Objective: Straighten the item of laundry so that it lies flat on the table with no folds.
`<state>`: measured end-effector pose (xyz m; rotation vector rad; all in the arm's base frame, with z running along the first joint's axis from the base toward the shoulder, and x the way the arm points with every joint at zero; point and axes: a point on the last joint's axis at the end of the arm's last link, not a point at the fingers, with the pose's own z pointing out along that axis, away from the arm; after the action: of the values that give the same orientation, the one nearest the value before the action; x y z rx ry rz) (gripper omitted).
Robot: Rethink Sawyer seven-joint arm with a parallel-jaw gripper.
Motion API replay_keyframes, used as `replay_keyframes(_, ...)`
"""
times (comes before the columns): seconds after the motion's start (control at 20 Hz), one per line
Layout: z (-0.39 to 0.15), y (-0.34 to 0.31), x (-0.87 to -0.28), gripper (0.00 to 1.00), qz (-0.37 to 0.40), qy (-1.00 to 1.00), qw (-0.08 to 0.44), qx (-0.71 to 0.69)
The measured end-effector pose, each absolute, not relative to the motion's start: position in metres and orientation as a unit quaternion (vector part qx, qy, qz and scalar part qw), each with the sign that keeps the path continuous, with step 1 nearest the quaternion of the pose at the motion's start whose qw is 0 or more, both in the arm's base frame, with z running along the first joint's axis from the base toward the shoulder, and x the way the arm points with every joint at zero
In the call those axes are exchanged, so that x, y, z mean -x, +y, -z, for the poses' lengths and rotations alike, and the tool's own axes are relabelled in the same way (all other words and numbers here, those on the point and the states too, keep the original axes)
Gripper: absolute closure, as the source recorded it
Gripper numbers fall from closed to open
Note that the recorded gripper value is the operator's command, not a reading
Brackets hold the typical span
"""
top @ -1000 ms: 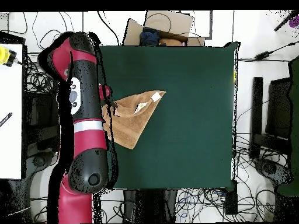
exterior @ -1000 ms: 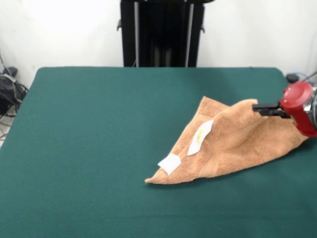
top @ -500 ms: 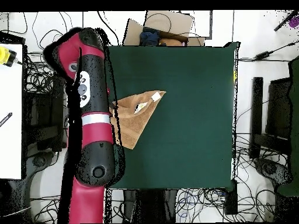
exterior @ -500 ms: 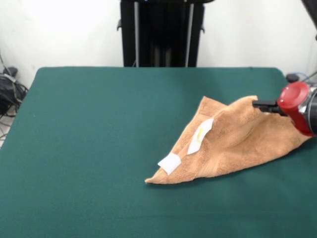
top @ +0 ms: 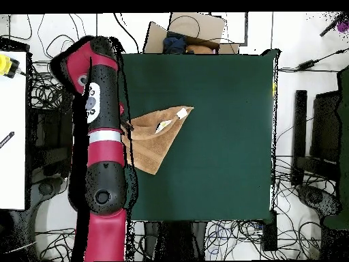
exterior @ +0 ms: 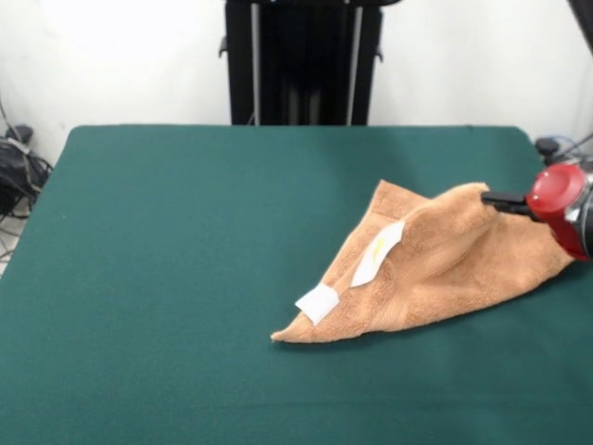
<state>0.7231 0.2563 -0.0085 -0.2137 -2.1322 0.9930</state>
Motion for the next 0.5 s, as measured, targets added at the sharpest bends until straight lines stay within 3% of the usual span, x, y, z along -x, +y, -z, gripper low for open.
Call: replay_keyframes(0.5,0.018,0.279,-0.718,1.00,-0.407,-0.822,0.390,0.085)
